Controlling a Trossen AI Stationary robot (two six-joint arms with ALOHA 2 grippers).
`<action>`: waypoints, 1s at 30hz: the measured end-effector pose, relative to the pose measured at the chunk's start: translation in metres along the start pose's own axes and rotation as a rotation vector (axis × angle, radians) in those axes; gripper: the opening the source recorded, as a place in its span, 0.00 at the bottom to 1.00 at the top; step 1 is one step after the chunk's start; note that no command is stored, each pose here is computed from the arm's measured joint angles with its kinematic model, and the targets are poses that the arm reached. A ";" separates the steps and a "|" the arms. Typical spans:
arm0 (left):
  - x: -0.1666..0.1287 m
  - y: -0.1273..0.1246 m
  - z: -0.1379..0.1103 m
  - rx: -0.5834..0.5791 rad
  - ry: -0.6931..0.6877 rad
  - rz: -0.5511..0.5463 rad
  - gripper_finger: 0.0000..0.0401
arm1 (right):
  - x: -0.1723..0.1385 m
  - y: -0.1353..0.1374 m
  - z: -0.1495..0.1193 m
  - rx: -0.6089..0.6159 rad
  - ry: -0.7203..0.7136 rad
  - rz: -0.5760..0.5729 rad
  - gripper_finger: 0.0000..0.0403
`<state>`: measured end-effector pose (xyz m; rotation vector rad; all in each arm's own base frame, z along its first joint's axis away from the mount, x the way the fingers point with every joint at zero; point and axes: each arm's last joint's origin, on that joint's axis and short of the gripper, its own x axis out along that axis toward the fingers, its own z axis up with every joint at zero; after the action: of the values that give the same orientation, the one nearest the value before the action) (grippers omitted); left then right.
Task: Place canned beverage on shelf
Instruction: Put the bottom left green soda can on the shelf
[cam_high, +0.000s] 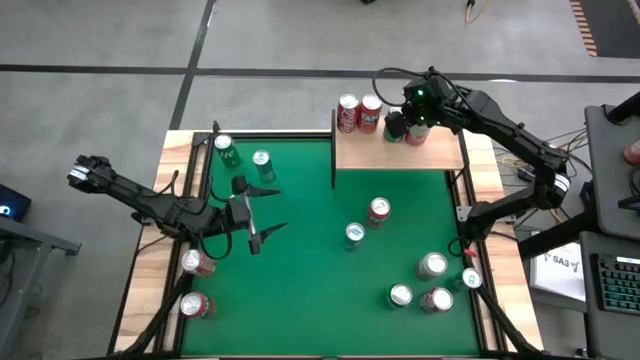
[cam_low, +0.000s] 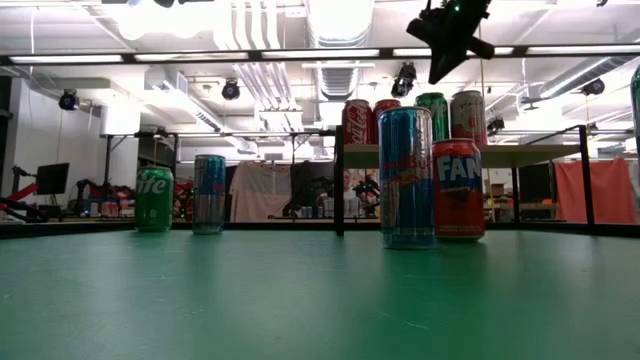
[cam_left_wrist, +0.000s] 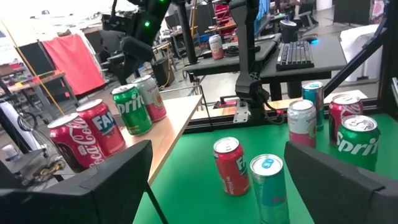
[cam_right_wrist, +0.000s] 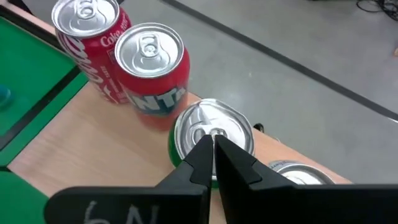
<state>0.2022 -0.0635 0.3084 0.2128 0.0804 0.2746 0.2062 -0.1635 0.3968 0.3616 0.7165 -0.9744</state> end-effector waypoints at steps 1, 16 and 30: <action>0.000 0.000 0.000 -0.001 0.000 0.000 0.87 | 0.001 0.000 -0.001 0.002 0.002 0.000 0.02; 0.000 0.000 0.000 0.030 0.000 0.000 0.87 | 0.014 0.010 -0.014 -0.008 0.035 -0.037 0.02; 0.000 0.000 0.000 0.030 0.000 0.000 0.87 | 0.007 0.016 -0.017 -0.073 0.043 -0.014 0.02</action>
<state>0.2022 -0.0635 0.3084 0.2430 0.0851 0.2735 0.2154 -0.1499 0.3788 0.3150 0.7918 -0.9535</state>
